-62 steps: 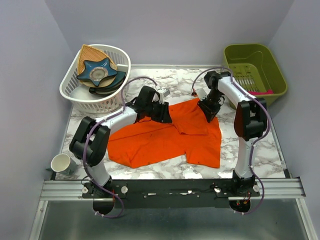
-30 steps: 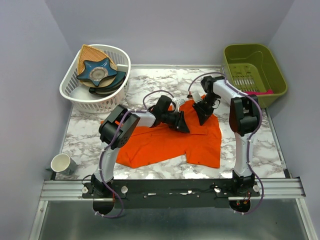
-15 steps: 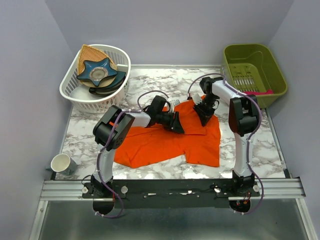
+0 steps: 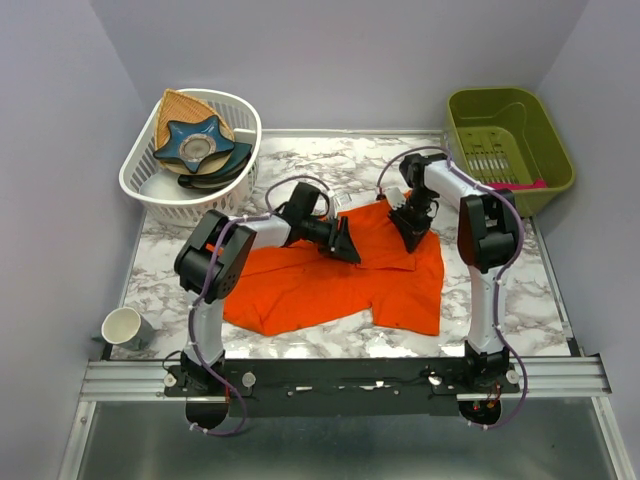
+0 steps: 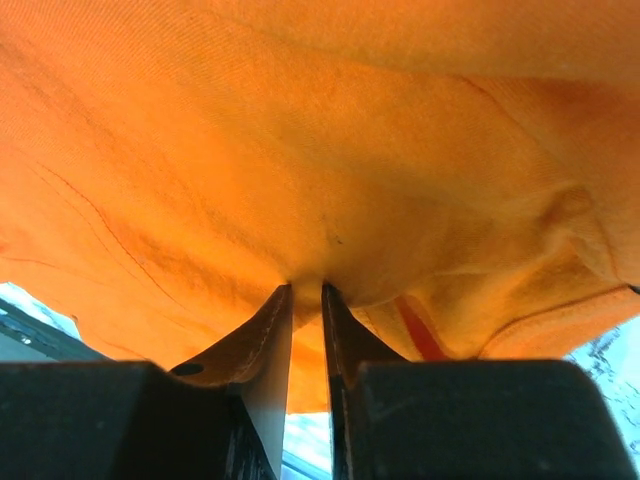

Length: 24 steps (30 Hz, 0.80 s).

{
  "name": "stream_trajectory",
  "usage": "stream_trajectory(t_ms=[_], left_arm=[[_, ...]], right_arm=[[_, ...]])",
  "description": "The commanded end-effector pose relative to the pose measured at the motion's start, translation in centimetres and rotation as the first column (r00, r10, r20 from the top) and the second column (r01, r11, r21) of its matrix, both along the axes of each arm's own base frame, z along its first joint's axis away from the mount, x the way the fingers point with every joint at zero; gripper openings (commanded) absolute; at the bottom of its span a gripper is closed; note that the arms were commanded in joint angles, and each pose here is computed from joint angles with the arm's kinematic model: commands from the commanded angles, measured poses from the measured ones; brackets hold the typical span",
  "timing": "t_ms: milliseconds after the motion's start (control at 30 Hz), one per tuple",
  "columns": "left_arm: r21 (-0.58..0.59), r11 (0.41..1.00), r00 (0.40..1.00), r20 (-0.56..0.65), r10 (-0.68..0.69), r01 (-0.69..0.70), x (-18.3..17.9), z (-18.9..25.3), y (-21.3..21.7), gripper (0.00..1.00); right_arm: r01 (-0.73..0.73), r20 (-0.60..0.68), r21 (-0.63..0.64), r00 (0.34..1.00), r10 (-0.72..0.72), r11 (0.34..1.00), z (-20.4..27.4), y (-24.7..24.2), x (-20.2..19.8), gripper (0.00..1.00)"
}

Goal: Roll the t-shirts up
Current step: Fold the T-shirt at the center of the board.

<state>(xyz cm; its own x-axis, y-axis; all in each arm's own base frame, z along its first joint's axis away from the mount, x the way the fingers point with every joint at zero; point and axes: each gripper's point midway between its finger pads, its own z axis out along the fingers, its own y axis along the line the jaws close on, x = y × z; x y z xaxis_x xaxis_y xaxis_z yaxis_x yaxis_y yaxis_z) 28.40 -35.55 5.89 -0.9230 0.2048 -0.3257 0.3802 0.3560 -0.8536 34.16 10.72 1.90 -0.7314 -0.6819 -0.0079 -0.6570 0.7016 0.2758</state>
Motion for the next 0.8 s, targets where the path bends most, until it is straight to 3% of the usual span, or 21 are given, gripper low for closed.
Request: stream_trajectory(t_ms=[0, 33, 67, 100, 133, 167, 233, 267, 300, 367, 400, 467, 500, 567, 600, 767], left_arm=[[-0.033, 0.997, 0.989, 0.133, -0.071, 0.076, 0.3, 6.4, 3.1, 0.51], [-0.003, 0.998, 0.977, 0.206, -0.061, 0.063, 0.9, 7.2, 4.5, 0.51], [0.055, 0.996, 0.98, 0.181, -0.082, 0.073, 0.0, 7.0, 5.9, 0.51], [0.094, 0.989, 0.95, 0.282, -0.133, 0.11, 0.0, 6.8, 7.0, 0.51], [0.151, 0.985, 0.931, 0.341, -0.132, 0.084, 0.5, 7.2, 8.5, 0.51], [0.2, 0.975, 0.932, 0.326, -0.156, 0.093, -0.5, 6.7, 9.7, 0.52], [0.253, 0.962, 0.888, 0.413, -0.201, 0.101, -0.7, 7.2, 11.3, 0.53], [0.31, 0.947, 0.894, 0.398, -0.204, 0.078, -0.9, 6.1, 12.7, 0.53], [0.325, 0.943, 0.895, 0.398, -0.2, 0.066, -0.9, 6.0, 13.2, 0.53], [0.354, 0.934, 0.907, 0.378, -0.186, 0.044, -1.1, 5.3, 14.5, 0.53], [0.361, 0.932, 0.91, 0.373, -0.178, 0.034, -1.1, 5.1, 14.8, 0.53], [0.359, 0.933, 0.913, 0.377, -0.153, 0.008, -0.9, 5.0, 14.9, 0.53], [0.363, 0.932, 0.912, 0.384, -0.147, -0.003, -0.7, 5.0, 15.0, 0.53], [0.367, 0.93, 0.907, 0.393, -0.149, -0.006, -0.4, 5.2, 15.1, 0.53], [0.376, 0.927, 0.907, 0.393, -0.153, -0.007, -0.3, 5.1, 15.2, 0.53], [0.422, 0.907, 0.902, 0.397, -0.173, -0.011, 0.0, 4.9, 16.3, 0.53]], right_arm=[[-0.058, 0.124, 0.028, 0.991, 0.054, 0.998, 3.6, -0.5, 0.7, 0.3], [-0.091, 0.239, 0.044, 0.968, 0.078, 0.995, 6.1, -0.6, 1.4, 0.31], [-0.124, 0.277, 0.037, 0.955, 0.109, 0.992, 6.4, -1.0, 0.9, 0.32], [-0.199, 0.263, 0.022, 0.947, 0.186, 0.98, 5.2, -1.9, -1.1, 0.34], [-0.241, 0.329, 0.018, 0.918, 0.222, 0.97, 5.6, -2.0, -1.1, 0.35], [-0.281, 0.409, 0.012, 0.877, 0.252, 0.96, 7.6, -2.3, -1.6, 0.36], [-0.416, 0.454, 0.008, 0.812, 0.368, 0.909, 6.8, -2.7, -4.0, 0.39], [-0.47, 0.543, -0.015, 0.737, 0.402, 0.882, 9.0, -2.7, -4.8, 0.4], [-0.579, 0.579, -0.061, 0.643, 0.501, 0.813, 9.0, -2.8, -5.5, 0.43], [-0.696, 0.608, -0.09, 0.529, 0.593, 0.713, 7.1, -2.9, -8.8, 0.45], [-0.771, 0.662, -0.191, 0.356, 0.659, 0.608, 8.5, -2.8, -9.4, 0.48], [-0.847, 0.675, -0.201, 0.244, 0.696, 0.492, 6.5, -2.5, -12.8, 0.48], [-0.874, 0.69, -0.283, 0.101, 0.717, 0.395, 7.3, -2.2, -13.5, 0.48], [-0.926, 0.691, -0.235, 0.055, 0.721, 0.296, 5.6, -1.7, -16.6, 0.47], [-0.941, 0.69, -0.25, -0.009, 0.724, 0.226, 5.3, -1.4, -17.3, 0.46], [-0.973, 0.662, -0.196, -0.04, 0.749, 0.121, 3.1, -1.8, -19.3, 0.42]])
